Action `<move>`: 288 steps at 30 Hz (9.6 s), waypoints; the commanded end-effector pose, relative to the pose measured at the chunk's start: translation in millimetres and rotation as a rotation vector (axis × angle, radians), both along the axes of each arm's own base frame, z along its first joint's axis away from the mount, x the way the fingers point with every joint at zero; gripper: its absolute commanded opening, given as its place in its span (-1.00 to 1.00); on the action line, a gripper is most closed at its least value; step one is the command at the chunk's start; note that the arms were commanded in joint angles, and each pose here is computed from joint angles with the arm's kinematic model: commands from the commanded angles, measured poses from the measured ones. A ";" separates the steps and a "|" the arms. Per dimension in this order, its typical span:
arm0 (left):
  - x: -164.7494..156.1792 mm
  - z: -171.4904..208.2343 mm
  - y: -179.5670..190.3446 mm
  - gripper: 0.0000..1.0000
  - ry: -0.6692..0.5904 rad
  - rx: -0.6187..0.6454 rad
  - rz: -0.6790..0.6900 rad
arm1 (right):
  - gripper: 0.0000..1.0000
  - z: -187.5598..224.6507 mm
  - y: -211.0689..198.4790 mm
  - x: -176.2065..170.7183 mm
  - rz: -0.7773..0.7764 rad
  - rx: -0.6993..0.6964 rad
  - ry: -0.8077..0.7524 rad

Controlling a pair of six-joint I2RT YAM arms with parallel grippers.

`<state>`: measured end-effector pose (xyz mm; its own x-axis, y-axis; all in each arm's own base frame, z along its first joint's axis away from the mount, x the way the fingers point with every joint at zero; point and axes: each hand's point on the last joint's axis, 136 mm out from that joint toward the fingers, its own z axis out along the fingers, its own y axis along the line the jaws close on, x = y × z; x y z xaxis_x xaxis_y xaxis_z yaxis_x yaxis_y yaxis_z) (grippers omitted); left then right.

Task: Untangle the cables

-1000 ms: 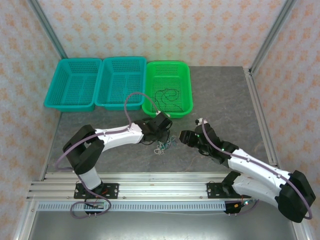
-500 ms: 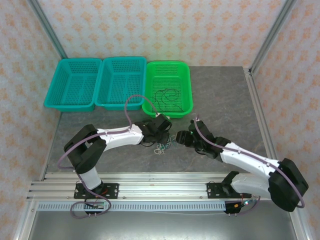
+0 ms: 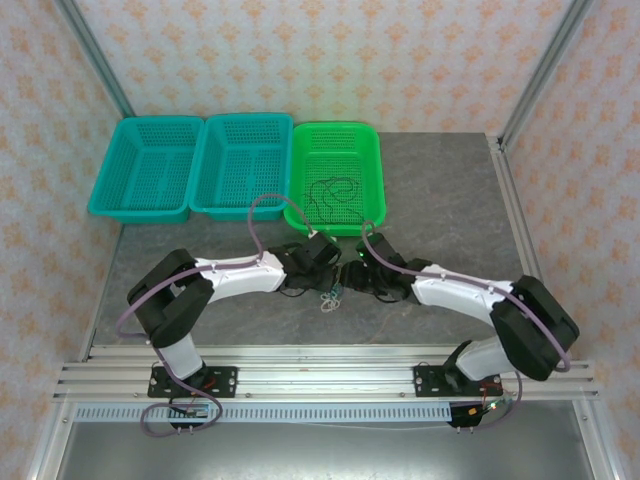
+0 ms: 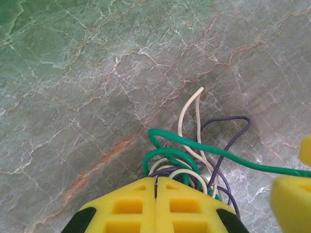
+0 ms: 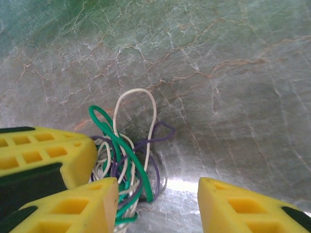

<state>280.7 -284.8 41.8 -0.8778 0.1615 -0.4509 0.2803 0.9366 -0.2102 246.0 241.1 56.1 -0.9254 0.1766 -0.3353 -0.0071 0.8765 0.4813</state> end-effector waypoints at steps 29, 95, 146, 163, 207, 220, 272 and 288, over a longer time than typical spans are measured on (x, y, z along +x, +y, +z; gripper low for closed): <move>-5.4 24.9 121.3 -1.00 -0.076 -0.053 0.303 | -1.00 0.3 -217.0 -13.6 -0.862 -0.228 -0.056; -29.5 18.9 192.2 -1.00 -0.092 0.037 0.529 | -0.44 -1.4 -149.3 35.4 -0.411 -0.158 -0.017; -48.1 40.9 255.5 -0.89 -0.176 -0.005 0.741 | -0.78 -35.7 -85.2 25.0 -0.191 -0.468 0.030; -36.8 95.2 95.2 0.09 -0.311 -0.138 -0.021 | -1.00 45.7 -21.7 25.5 0.134 -0.144 -0.183; 8.7 140.8 114.1 -1.00 -0.582 -0.121 0.139 | -1.00 -19.5 -195.6 8.1 -0.696 -0.210 0.008; 31.4 210.7 132.6 -1.00 -0.641 -0.170 0.284 | -0.97 -34.9 -205.9 -2.0 -0.792 -0.190 0.080; 42.1 192.5 124.1 -1.00 -0.471 -0.413 0.245 | 0.59 44.4 -14.2 10.7 0.271 -0.285 -0.261; 26.4 191.7 189.5 -1.00 -0.542 -0.205 0.476 | -0.66 -41.4 -50.7 24.2 0.032 -0.446 -0.009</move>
